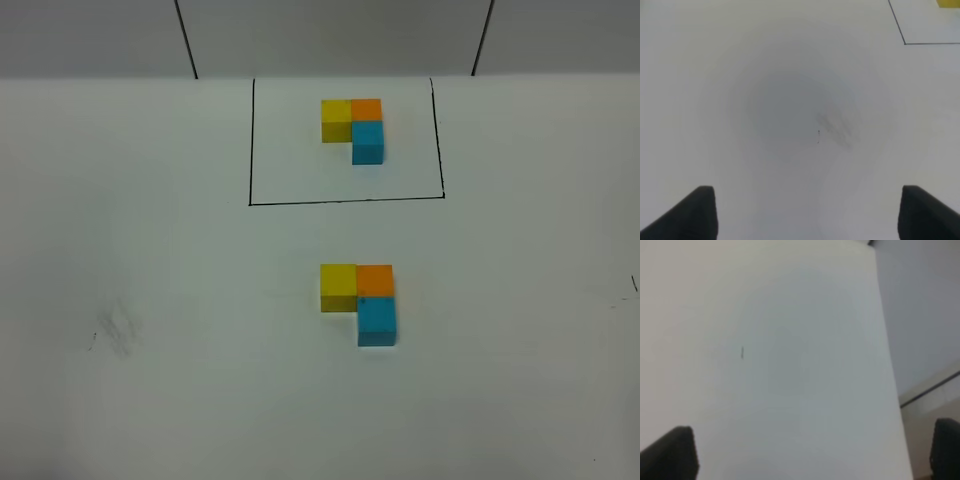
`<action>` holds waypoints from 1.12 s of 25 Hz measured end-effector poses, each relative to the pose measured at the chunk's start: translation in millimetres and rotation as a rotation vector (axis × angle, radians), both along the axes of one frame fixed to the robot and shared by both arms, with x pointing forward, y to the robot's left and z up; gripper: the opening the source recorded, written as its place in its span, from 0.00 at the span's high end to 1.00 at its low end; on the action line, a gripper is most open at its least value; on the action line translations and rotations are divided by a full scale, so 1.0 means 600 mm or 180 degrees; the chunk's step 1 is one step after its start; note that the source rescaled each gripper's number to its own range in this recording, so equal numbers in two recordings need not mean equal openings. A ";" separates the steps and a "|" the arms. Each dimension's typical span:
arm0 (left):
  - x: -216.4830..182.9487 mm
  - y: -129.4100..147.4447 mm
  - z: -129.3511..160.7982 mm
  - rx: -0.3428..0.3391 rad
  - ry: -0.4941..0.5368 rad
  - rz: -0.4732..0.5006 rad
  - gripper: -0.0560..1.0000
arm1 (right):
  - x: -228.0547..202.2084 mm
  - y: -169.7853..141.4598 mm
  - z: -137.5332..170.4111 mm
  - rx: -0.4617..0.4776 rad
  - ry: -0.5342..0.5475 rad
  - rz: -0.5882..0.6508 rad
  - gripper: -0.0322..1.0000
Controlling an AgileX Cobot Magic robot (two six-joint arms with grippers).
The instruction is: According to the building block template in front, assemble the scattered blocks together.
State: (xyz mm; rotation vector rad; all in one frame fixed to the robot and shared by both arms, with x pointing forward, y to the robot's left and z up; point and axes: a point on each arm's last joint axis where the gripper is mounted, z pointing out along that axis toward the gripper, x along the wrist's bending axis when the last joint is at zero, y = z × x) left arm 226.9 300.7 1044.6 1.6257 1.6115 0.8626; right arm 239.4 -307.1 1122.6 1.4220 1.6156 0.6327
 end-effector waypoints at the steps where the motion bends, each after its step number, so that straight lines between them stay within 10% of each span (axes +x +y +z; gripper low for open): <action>1: 0.000 0.000 0.000 0.0000 0.0000 0.0000 0.41 | -0.004 0.003 -0.010 0.0068 -0.0065 0.0055 0.08; 28: 0.000 0.000 0.000 0.0000 0.0000 0.0000 0.41 | -0.013 0.013 -0.118 0.0478 -0.0141 0.0583 0.28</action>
